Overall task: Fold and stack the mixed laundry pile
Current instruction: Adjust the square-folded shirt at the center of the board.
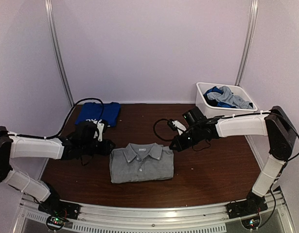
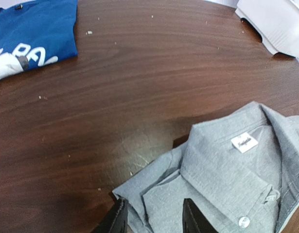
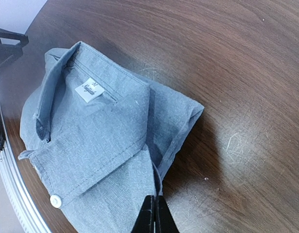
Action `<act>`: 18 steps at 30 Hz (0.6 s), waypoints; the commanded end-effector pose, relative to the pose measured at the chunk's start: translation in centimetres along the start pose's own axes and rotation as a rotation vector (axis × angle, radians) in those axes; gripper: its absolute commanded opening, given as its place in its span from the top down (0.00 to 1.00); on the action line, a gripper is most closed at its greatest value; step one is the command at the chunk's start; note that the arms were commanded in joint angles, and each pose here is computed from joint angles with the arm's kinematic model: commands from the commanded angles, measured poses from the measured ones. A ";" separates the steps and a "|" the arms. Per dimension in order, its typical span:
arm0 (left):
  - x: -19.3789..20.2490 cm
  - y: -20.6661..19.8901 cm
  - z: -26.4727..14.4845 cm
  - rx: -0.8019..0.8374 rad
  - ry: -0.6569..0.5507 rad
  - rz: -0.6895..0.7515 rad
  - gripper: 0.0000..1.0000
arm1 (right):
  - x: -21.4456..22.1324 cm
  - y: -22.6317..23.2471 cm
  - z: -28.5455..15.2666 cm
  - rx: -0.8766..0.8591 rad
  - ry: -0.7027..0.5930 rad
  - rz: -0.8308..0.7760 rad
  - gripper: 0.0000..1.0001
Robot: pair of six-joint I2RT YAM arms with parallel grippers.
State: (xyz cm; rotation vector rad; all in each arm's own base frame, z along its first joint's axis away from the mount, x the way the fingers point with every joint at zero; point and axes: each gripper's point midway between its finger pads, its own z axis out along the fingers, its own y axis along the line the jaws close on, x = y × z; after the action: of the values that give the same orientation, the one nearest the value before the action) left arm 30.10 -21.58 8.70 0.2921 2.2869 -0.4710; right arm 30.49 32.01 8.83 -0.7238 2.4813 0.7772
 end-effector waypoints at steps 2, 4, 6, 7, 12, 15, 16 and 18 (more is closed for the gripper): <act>-2.8 -2.5 -0.6 0.145 -0.034 0.085 0.60 | -0.7 0.0 -0.2 0.020 -0.011 -0.025 1.00; -2.6 -3.6 -0.2 0.209 -0.014 0.099 0.62 | -0.6 0.0 -0.3 0.021 -0.012 -0.024 1.00; -1.9 -4.3 0.4 0.257 0.019 0.097 0.64 | -0.6 0.0 -0.2 0.021 -0.011 -0.023 1.00; -1.6 -4.5 0.7 0.267 0.029 0.091 0.64 | -0.6 0.0 -0.2 0.020 -0.011 -0.023 1.00; -0.2 -3.2 2.1 0.252 0.088 0.020 0.64 | -0.7 0.1 -0.2 0.016 -0.010 -0.024 1.00; 0.1 -2.2 2.5 0.244 0.094 -0.019 0.62 | -0.6 0.0 -0.2 0.018 -0.008 -0.022 1.00; 0.3 -2.1 2.6 0.248 0.098 -0.025 0.61 | -0.5 0.0 -0.1 0.018 -0.007 -0.023 1.00; 0.4 -1.9 2.9 0.258 0.108 -0.038 0.60 | -0.4 0.0 0.0 0.017 -0.004 -0.021 1.00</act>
State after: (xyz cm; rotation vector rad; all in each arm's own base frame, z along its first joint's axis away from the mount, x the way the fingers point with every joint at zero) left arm 30.28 -24.12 6.59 0.4348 2.3703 -0.7114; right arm 30.38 31.89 8.69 -0.7245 2.4905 0.7721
